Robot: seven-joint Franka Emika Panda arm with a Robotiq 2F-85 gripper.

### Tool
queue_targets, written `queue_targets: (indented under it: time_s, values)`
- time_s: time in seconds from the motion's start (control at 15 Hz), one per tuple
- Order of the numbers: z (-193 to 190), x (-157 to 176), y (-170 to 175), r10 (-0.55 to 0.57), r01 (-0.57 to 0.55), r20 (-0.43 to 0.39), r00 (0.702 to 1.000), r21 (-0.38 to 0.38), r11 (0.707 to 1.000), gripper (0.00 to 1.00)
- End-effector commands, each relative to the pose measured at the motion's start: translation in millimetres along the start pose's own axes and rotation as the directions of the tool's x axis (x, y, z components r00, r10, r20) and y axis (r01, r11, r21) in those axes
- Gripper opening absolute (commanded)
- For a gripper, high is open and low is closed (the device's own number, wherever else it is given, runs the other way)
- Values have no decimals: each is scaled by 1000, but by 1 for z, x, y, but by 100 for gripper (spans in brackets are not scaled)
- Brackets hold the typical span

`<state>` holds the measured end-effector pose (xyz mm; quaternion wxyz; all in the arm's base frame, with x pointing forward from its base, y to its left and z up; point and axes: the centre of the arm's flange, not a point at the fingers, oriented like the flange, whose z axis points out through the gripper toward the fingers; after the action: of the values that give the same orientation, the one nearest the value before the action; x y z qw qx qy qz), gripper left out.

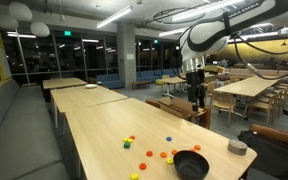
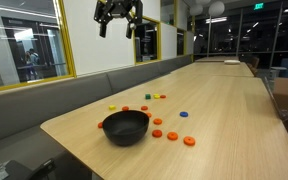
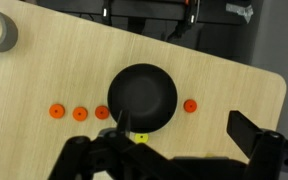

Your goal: Place three orange rings inside the black bowl

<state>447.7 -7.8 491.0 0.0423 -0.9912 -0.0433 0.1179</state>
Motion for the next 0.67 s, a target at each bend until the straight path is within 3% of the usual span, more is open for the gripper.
queue_targets:
  time_s: [0.0, 0.33, 0.6]
  values:
    - [11, 20, 42, 181, -178, -54, 982, 53, 983, 100]
    - [43, 22, 104, 413, -400, -114, 904, 119, 909, 100]
    - [97, 27, 120, 585, -564, -164, 794, 162, 810, 100]
